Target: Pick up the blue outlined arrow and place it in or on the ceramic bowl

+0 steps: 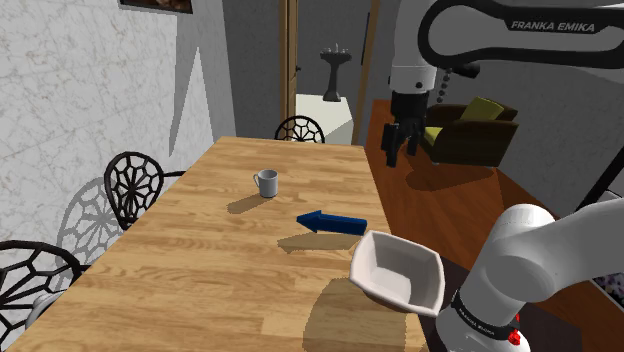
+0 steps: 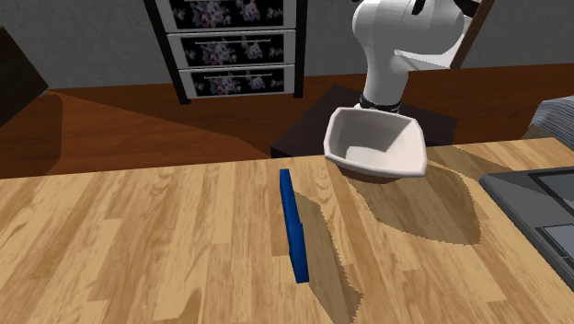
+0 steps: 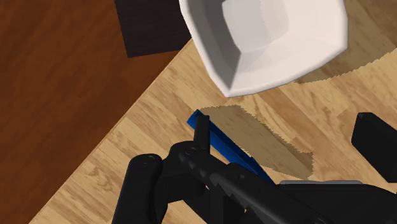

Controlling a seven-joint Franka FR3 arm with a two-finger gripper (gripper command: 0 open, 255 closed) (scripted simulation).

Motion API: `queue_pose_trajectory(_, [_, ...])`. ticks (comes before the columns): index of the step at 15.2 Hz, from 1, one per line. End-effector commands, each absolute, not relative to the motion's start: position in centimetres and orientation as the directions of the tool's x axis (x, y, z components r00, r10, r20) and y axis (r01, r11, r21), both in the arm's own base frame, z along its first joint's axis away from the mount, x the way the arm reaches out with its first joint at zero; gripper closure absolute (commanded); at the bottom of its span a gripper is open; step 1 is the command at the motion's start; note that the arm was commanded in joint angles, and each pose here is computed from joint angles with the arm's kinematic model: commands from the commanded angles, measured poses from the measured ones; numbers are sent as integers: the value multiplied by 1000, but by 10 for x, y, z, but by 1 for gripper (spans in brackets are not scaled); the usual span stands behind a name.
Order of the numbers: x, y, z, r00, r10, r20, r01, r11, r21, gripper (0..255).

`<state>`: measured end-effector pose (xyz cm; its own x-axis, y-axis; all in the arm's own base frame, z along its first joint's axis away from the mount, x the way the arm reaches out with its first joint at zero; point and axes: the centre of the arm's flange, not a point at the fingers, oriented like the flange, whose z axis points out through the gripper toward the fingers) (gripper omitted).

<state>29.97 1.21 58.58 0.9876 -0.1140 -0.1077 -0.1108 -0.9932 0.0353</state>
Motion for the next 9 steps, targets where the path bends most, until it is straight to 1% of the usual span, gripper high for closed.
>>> queue_pose_trajectory(1, [300, 12, 586, 988, -114, -108, -111, -993, 35, 0])
queue_pose_trajectory(9, [369, -5, 504, 987, -90, -135, -90, -996, 7, 0])
